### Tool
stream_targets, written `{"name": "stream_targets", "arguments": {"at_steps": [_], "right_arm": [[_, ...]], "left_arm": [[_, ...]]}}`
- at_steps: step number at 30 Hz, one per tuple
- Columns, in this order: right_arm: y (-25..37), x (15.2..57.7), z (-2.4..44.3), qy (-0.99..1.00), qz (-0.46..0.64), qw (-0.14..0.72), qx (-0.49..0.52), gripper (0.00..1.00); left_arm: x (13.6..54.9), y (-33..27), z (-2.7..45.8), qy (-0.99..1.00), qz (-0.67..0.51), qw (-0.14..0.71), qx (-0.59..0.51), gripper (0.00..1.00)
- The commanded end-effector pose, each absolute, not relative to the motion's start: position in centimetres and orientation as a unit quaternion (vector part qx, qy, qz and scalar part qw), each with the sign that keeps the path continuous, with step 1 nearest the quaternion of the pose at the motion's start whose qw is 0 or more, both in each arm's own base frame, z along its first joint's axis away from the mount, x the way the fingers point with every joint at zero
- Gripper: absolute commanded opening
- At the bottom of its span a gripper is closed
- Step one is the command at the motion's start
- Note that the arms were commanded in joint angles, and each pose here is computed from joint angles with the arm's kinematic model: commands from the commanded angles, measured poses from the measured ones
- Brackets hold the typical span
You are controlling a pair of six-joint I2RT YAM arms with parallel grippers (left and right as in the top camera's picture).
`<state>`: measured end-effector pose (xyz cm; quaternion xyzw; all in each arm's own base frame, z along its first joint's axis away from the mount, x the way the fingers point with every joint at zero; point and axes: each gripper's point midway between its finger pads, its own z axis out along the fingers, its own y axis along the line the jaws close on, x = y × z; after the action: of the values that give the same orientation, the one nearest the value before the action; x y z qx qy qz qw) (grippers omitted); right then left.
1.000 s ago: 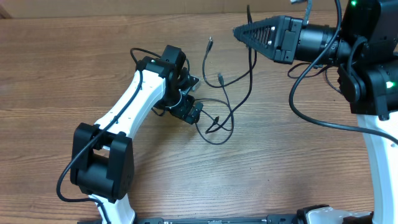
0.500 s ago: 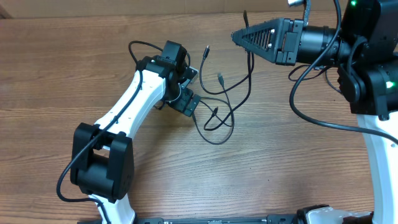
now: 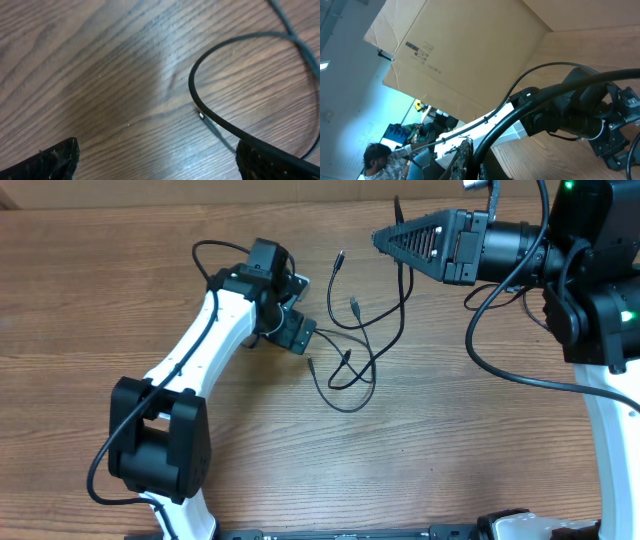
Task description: Untangle cables
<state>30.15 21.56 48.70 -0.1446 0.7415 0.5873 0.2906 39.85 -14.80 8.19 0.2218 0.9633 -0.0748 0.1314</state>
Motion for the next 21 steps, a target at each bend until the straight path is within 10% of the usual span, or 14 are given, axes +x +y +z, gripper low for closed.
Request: {"name": "stream_targets", "arguments": {"at_steps": [1, 21], "right_arm": [[21.3, 29.1, 49.8, 0.733, 0.59, 0.301, -0.153, 0.04], [22.4, 29.0, 50.0, 0.73, 0.586, 0.311, -0.165, 0.04]], "left_arm": [[40.1, -16.4, 8.5, 0.959, -0.124, 0.138, 0.214, 1.0], [39.5, -20.2, 9.3, 0.943, -0.18, 0.148, 0.238, 1.0]]}}
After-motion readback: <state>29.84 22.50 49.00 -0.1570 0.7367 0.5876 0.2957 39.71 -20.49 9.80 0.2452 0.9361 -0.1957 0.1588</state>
